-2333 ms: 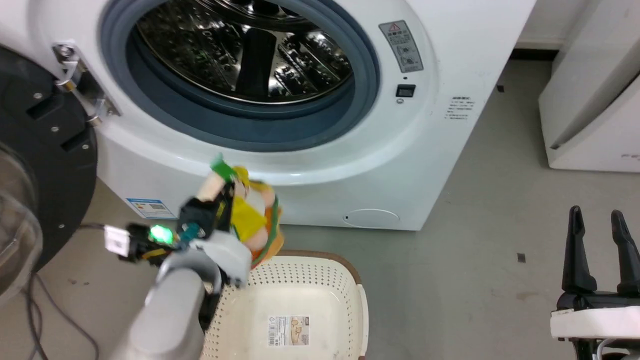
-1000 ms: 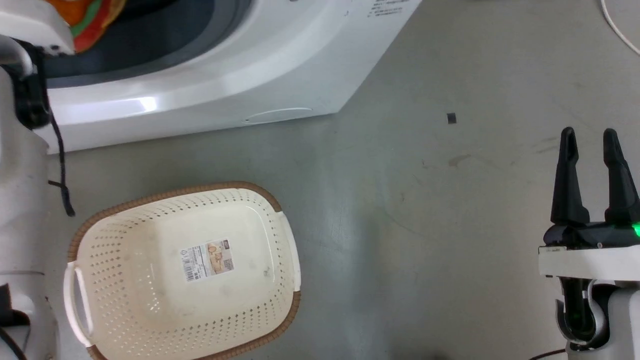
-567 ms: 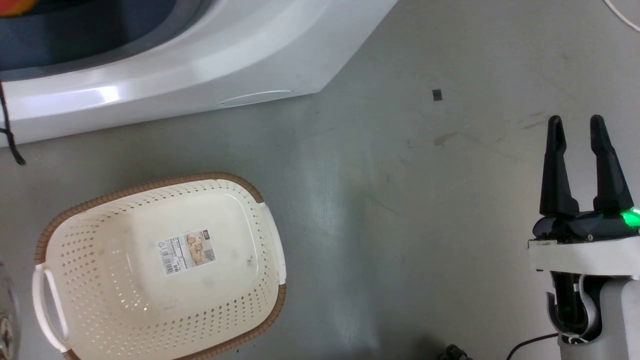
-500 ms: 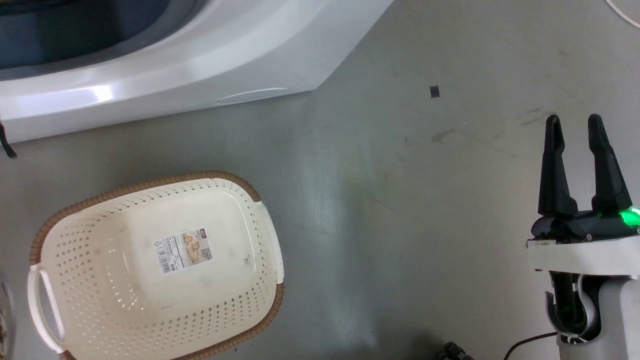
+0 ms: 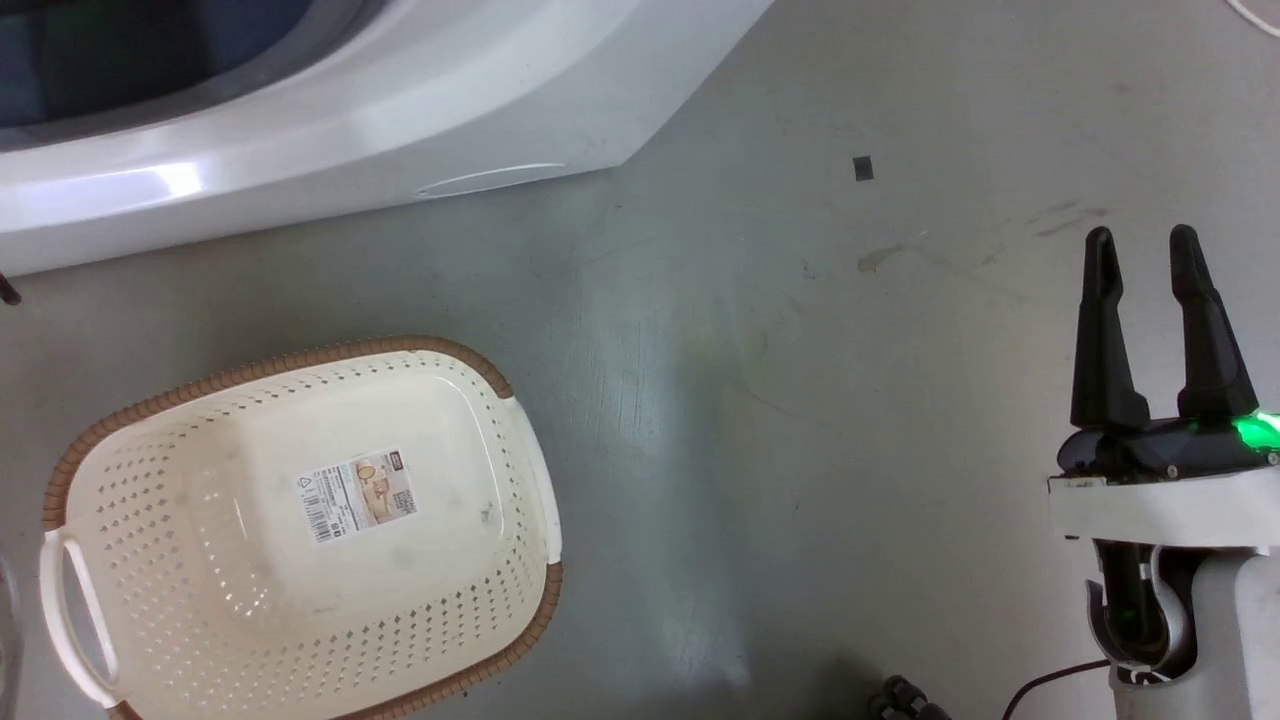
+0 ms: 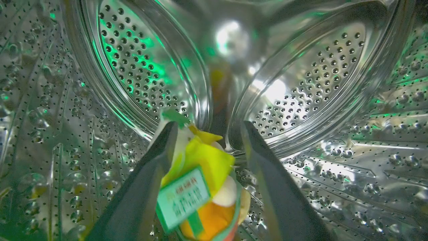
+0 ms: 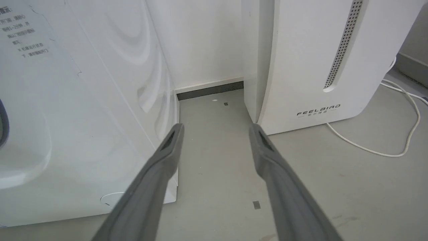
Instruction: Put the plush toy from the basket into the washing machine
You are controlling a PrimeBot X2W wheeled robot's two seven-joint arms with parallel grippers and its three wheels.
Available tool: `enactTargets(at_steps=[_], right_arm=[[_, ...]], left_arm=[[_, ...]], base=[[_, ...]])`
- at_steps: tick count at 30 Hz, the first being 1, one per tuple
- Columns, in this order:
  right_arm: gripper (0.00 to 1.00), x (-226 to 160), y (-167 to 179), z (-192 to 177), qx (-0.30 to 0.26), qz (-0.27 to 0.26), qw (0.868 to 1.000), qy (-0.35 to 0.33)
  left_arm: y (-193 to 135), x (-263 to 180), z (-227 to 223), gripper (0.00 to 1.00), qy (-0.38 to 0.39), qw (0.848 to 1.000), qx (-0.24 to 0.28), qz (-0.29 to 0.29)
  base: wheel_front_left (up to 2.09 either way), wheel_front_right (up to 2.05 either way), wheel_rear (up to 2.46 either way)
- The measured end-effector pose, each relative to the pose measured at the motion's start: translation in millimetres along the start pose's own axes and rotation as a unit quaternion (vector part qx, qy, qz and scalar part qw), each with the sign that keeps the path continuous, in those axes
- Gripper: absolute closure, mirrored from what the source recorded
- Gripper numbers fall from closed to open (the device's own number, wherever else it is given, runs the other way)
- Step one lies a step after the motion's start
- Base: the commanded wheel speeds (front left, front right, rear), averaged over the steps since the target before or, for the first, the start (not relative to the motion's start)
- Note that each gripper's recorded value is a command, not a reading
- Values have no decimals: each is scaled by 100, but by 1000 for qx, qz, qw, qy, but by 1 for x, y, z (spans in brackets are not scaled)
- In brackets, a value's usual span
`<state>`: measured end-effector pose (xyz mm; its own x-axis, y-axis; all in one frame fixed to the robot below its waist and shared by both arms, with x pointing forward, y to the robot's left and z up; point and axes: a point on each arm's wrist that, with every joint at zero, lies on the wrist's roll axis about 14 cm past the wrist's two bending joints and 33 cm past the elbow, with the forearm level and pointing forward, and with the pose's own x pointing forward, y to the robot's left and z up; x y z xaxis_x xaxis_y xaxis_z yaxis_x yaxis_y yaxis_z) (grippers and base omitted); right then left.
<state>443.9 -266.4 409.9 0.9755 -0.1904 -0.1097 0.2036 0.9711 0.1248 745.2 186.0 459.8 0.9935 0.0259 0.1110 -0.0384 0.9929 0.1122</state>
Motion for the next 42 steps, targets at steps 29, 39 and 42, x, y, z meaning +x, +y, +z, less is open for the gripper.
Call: enactTargets(at_steps=[29,39,42], right_arm=[[0,-37,61,84,-39,93,989,-103],[0,-61,89,109,-74,137,978,-141],[0,-69,92,116,-72,141,976,-150]], left_arm=[[16,-161,61,0,2,1000,-24,0],[20,-232,95,0,-24,1000,-16,-1],[19,-251,98,0,-23,999,-23,-6]], base=[[0,0,0],[0,0,0],[0,0,0]])
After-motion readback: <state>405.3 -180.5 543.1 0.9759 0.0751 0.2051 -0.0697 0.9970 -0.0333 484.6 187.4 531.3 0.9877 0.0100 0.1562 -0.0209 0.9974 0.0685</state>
